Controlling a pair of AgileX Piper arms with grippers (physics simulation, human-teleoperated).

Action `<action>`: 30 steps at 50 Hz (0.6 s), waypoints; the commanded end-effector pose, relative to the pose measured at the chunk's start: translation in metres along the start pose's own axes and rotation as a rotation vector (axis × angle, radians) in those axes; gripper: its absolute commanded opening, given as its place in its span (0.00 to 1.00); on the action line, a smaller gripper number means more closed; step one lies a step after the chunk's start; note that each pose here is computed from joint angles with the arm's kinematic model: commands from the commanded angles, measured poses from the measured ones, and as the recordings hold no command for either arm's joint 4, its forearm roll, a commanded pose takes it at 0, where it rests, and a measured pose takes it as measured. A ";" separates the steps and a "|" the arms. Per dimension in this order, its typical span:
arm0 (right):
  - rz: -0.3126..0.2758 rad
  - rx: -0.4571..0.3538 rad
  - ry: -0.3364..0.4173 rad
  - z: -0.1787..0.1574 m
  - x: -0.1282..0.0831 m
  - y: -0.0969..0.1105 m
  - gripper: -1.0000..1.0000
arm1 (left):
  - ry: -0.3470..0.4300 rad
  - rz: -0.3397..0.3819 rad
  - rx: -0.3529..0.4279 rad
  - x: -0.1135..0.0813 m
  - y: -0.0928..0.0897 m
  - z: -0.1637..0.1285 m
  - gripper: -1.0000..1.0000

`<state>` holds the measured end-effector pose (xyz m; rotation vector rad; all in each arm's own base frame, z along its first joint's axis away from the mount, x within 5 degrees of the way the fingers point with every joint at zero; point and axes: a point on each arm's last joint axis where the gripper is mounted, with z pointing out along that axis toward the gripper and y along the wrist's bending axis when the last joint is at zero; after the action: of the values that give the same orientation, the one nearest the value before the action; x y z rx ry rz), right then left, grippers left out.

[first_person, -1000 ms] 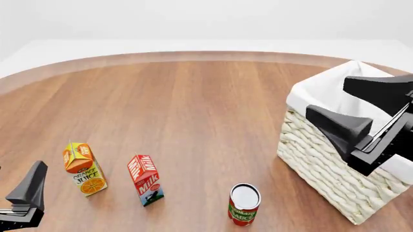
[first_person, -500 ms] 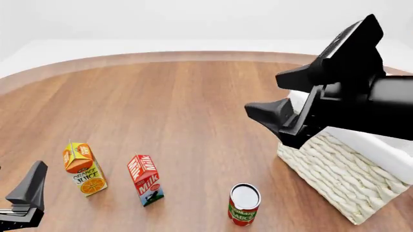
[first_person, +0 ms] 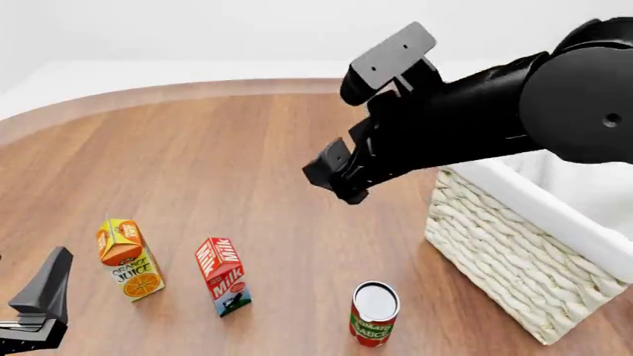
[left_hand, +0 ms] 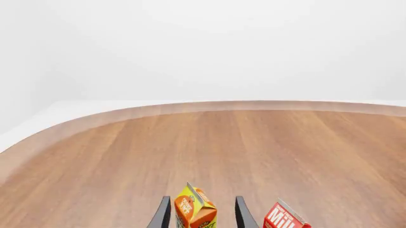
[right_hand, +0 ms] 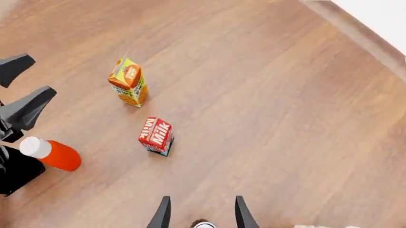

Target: Pick the milk and place it in the basket.

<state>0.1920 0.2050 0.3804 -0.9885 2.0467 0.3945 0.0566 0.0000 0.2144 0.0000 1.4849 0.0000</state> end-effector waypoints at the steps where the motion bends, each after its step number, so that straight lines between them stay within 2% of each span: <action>1: 0.056 -0.016 0.077 0.026 -0.017 0.004 1.00 | 0.000 0.000 0.000 0.000 0.000 0.000 1.00; 2: 0.056 -0.016 0.077 0.026 -0.017 0.004 1.00 | 0.000 0.000 0.000 0.000 0.000 0.000 1.00; 3: 0.081 -0.023 0.096 0.031 -0.017 0.007 1.00 | 0.000 0.000 0.000 0.000 0.000 0.000 1.00; 5: 0.076 -0.013 0.100 0.032 -0.018 0.003 1.00 | 0.000 0.000 0.000 0.000 0.000 0.000 1.00; 8: 0.127 -0.016 0.134 0.040 -0.018 0.005 1.00 | 0.000 0.000 0.000 0.000 0.000 0.000 1.00; 12: 0.128 -0.014 0.149 0.044 -0.019 0.004 1.00 | 0.000 0.000 0.000 0.000 0.000 0.000 1.00; 15: 0.184 -0.014 0.186 0.052 -0.019 0.007 1.00 | 0.000 0.000 0.000 0.000 0.000 0.000 1.00; 17: 0.173 -0.012 0.179 0.051 -0.022 0.004 1.00 | 0.000 0.000 0.000 0.000 0.000 0.000 1.00; 19: 0.201 -0.016 0.205 0.057 -0.022 0.009 1.00 | 0.000 0.000 0.000 0.000 0.000 0.000 1.00; 22: 0.207 -0.014 0.212 0.059 -0.025 0.008 1.00 | 0.000 0.000 0.000 0.000 0.000 0.000 1.00; 23: 0.229 -0.023 0.230 0.064 -0.025 0.015 1.00 | 0.000 0.000 0.000 0.000 0.000 0.000 1.00; 25: 0.219 -0.018 0.224 0.062 -0.027 0.011 1.00 | 0.000 0.000 0.000 0.000 0.000 0.000 1.00; 27: 0.224 -0.025 0.228 0.064 -0.029 0.015 1.00 | 0.000 0.000 0.000 0.000 0.000 0.000 1.00; 28: 0.237 -0.036 0.247 0.069 -0.028 0.024 1.00 | 0.000 0.000 0.000 0.000 0.000 0.000 1.00; 30: 0.234 -0.032 0.243 0.068 -0.030 0.021 1.00 | 0.000 0.000 0.000 0.000 0.000 0.000 1.00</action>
<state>0.2219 0.2568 0.3637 -0.8756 2.3327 0.4357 0.0566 0.0000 0.2144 0.0000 1.4849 0.0000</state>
